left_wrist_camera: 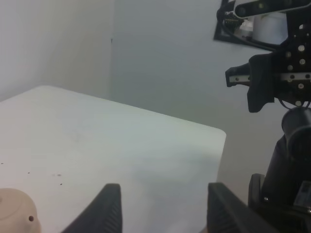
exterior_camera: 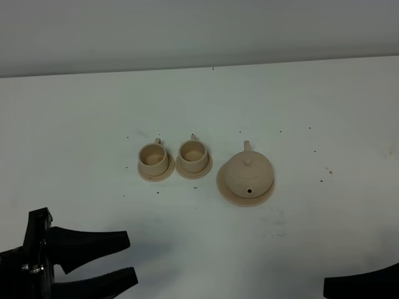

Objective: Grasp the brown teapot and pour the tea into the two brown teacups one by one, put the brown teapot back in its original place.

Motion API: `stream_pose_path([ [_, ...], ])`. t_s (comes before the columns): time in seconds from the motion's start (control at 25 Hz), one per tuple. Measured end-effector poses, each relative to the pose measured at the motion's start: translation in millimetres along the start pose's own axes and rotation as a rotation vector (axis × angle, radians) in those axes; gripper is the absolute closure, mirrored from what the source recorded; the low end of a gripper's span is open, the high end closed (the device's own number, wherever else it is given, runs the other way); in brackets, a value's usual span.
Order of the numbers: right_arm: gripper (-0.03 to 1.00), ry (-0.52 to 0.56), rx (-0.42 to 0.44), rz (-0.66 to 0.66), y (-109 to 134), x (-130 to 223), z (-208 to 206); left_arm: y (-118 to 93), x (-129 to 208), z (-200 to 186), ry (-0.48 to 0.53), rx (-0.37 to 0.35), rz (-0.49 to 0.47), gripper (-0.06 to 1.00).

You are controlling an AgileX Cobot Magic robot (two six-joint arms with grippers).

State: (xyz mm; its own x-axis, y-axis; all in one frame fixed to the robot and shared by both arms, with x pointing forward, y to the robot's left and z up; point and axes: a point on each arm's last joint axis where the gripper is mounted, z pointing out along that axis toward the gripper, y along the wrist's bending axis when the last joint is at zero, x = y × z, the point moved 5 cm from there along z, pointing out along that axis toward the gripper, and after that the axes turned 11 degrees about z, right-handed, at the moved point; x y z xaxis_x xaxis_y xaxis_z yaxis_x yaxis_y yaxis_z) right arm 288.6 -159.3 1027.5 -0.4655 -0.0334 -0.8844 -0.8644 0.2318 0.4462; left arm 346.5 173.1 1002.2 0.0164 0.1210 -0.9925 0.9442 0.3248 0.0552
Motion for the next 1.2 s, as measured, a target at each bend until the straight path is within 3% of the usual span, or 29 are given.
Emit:
stream_pose_path([
  [0.16,0.45,-0.003,-0.001,0.0,0,0,0,-1,1,2,-0.001,0.02,-0.012,0.52],
  [0.48,0.45,-0.003,-0.001,0.0,0,0,0,-12,8,14,0.018,0.14,-0.019,0.52],
  [0.8,0.45,-0.003,0.001,0.0,0,0,0,-4,8,17,0.008,0.089,-0.036,0.52],
  [0.96,0.46,-0.023,0.058,0.0,-8,-3,0,-4,7,17,0.006,0.084,-0.014,0.52],
  [1.12,0.49,-0.05,0.113,0.002,-16,-7,-1,0,0,17,-0.032,0.067,-0.017,0.58],
  [1.2,0.5,-0.068,0.114,0.008,-16,-9,-1,4,-10,18,-0.045,0.067,0.028,0.62],
])
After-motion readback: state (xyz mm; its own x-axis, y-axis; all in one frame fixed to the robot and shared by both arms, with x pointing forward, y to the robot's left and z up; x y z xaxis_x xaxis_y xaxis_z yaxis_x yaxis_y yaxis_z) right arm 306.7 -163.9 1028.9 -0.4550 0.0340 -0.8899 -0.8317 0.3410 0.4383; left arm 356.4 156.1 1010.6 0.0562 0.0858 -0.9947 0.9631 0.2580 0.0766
